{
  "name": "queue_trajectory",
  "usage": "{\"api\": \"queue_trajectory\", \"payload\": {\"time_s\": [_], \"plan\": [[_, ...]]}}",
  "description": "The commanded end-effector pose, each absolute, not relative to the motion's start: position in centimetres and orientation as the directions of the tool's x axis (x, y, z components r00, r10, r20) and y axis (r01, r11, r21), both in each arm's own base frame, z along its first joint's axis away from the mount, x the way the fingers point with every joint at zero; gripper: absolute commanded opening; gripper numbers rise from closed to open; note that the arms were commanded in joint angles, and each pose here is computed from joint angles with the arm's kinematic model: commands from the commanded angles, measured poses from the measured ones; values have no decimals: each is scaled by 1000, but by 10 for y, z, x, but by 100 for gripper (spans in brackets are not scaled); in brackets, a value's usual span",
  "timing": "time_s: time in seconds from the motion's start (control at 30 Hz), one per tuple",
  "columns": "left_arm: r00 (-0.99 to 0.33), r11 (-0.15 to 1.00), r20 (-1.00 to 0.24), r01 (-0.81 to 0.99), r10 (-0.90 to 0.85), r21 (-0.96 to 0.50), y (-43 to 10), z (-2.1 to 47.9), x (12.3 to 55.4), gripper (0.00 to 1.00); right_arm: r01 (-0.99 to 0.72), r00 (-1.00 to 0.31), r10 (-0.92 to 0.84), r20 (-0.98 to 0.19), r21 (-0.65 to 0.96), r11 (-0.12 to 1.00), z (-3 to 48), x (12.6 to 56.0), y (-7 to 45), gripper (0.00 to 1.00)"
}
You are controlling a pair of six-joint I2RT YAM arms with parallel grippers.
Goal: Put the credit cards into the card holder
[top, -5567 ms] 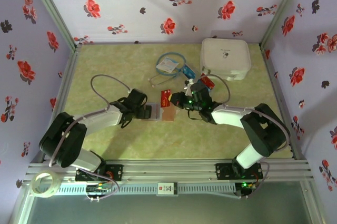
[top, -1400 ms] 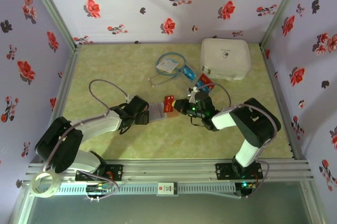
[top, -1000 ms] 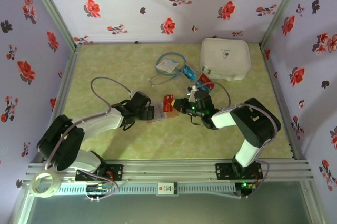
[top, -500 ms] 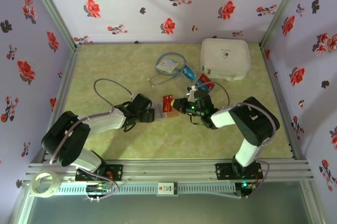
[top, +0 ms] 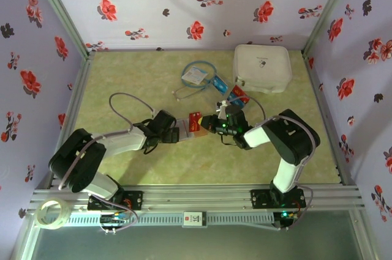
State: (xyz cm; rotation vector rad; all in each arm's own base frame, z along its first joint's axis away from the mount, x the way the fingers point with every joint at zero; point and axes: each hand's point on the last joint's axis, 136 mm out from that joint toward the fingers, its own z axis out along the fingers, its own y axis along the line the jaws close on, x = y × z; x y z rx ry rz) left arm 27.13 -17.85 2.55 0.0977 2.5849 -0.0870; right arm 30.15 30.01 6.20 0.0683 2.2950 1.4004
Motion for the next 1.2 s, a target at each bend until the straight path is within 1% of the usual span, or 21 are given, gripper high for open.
{"api": "queue_trajectory", "payload": {"time_s": [0.0,0.77,1.17], "plan": [[-863,997,-501,83,72,-1,-169,15,262,100,-274,-879,250,-405,860,432,76,309,309,0],[-864,996,-497,85,77,8,-169,14,262,100,-270,-894,228,-385,871,410,54,310,311,0],[-864,996,-497,86,80,9,-169,15,263,100,-263,-906,228,-358,894,362,55,307,314,0]]}}
